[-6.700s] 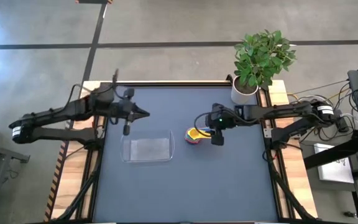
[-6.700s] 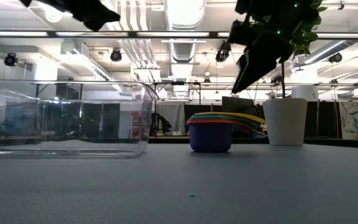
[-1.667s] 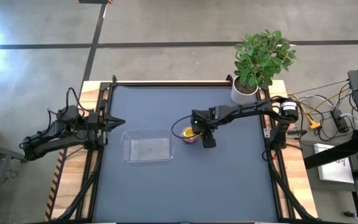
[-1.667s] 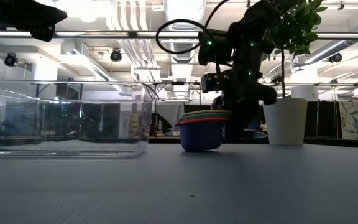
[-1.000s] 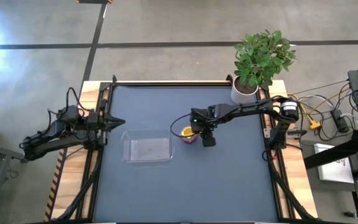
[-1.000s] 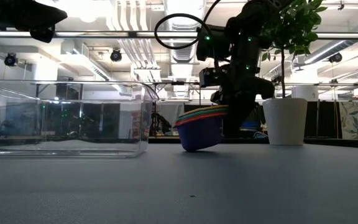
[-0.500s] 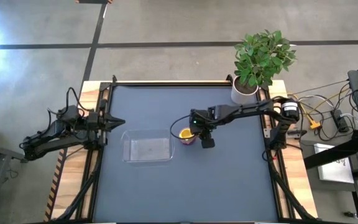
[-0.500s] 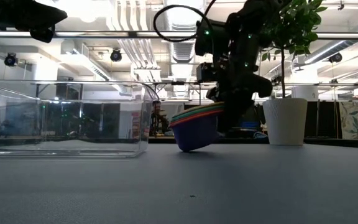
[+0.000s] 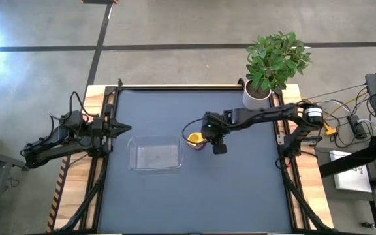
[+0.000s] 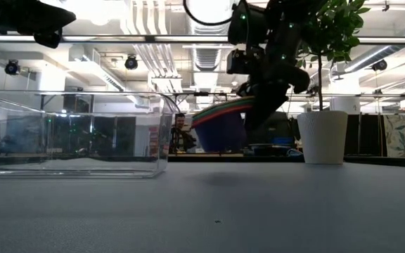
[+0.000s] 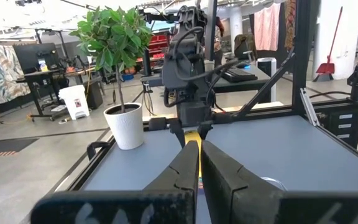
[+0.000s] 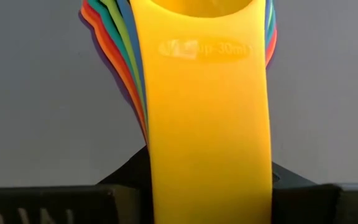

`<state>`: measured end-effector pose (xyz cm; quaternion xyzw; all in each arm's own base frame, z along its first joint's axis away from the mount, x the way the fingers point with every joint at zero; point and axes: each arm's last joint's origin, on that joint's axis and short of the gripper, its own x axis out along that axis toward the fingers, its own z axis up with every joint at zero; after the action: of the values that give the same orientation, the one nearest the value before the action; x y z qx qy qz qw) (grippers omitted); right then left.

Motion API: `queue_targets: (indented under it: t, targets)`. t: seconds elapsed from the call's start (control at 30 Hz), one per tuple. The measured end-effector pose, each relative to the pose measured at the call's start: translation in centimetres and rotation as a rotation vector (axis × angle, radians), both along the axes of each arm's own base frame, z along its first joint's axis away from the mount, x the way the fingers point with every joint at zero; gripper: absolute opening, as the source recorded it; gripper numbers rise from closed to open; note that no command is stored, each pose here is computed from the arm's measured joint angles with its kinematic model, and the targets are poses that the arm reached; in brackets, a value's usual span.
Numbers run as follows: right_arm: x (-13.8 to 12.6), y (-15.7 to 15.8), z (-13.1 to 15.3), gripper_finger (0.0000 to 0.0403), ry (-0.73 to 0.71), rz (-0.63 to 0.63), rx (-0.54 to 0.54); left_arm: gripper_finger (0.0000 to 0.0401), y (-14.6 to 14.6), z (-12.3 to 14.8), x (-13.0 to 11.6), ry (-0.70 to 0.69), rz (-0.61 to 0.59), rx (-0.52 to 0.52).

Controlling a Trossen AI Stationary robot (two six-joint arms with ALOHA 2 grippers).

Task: Nest measuring cups in basket
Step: Put the stacked measuring cups into the transparent bin

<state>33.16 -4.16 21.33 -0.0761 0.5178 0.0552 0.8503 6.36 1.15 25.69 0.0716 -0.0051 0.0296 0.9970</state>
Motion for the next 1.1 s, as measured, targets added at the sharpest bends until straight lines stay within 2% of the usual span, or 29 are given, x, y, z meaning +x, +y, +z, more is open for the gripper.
queue_targets:
  t: [0.23,0.5,0.87,1.1]
  targets:
    - [-0.6,0.4,2.4,0.0118,-0.100,-0.007,-0.030,0.0000,0.0,0.0,0.0,0.000,0.000,0.000]
    - [0.3,2.0,5.0,0.0118,-0.334,0.025,-0.034,0.0000,0.0,0.0,0.0,-0.001,0.000,0.000]
    - [5.3,2.5,3.2,0.0117,-0.570,0.030,0.003,0.0000,0.0,0.0,0.0,-0.002,0.001,0.001]
    - [8.6,2.5,2.6,0.0116,-0.603,0.026,0.053,0.0000,0.0,0.0,0.0,-0.002,0.001,0.000]
